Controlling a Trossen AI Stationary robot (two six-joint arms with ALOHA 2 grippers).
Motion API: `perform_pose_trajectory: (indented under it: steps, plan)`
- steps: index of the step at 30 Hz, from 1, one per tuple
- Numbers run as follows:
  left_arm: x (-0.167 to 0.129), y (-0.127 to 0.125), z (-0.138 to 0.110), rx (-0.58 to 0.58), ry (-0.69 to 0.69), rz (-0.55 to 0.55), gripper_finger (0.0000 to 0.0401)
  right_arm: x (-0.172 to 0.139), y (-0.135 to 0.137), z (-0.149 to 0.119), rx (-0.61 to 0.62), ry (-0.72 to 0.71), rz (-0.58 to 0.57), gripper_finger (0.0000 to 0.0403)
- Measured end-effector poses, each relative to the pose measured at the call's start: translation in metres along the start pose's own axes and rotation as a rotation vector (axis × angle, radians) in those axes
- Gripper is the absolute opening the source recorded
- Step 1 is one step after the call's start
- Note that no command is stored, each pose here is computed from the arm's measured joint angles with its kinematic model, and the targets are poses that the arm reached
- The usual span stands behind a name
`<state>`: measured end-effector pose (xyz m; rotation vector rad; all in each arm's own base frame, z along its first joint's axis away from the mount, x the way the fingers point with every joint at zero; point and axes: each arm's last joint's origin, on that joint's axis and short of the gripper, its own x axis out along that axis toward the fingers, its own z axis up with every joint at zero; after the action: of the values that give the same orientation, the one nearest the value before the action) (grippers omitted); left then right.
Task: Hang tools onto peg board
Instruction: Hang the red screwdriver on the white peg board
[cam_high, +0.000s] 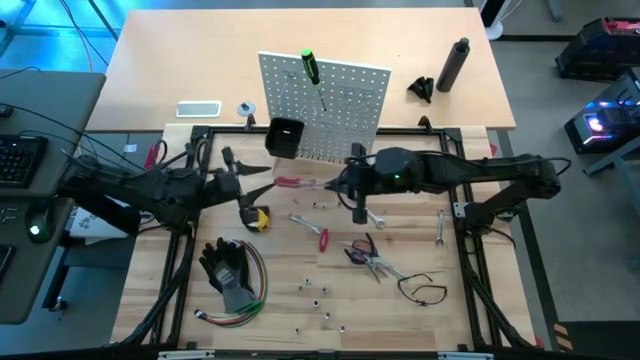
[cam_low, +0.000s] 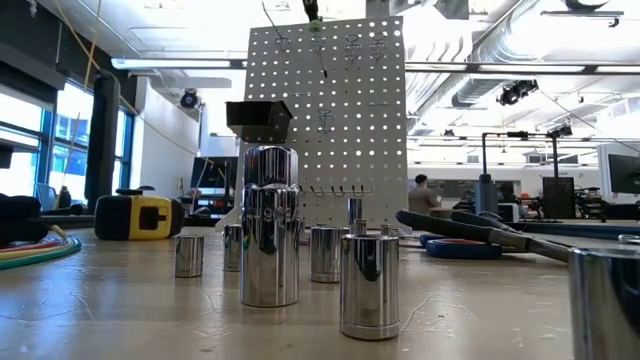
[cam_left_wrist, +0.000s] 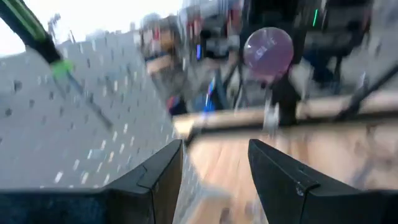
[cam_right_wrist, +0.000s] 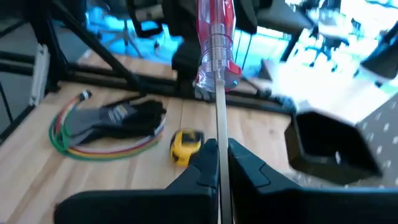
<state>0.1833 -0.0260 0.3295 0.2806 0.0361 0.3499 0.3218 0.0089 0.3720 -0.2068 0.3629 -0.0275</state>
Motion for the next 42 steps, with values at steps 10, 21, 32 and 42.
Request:
perform_pose_trajectory:
  steps: [10, 21, 32, 42]
  plan:
    - [0.012, -0.009, -0.024, -0.091, -0.441, -0.082, 0.0177, 0.001, -0.003, 0.015, -0.045, -0.160, -0.030, 0.0003]
    - [0.039, -0.016, -0.024, -0.155, -0.629, -0.113, 0.0177, 0.021, 0.001, 0.014, -0.072, -0.225, 0.031, 0.0003]
    - [0.052, -0.017, -0.029, -0.208, -0.678, -0.187, 0.0177, 0.027, 0.002, 0.014, -0.073, -0.248, 0.040, 0.0003]
    - [0.071, -0.023, -0.018, -0.182, -0.666, -0.246, 0.0177, 0.028, 0.002, 0.013, -0.070, -0.242, 0.033, 0.0003]
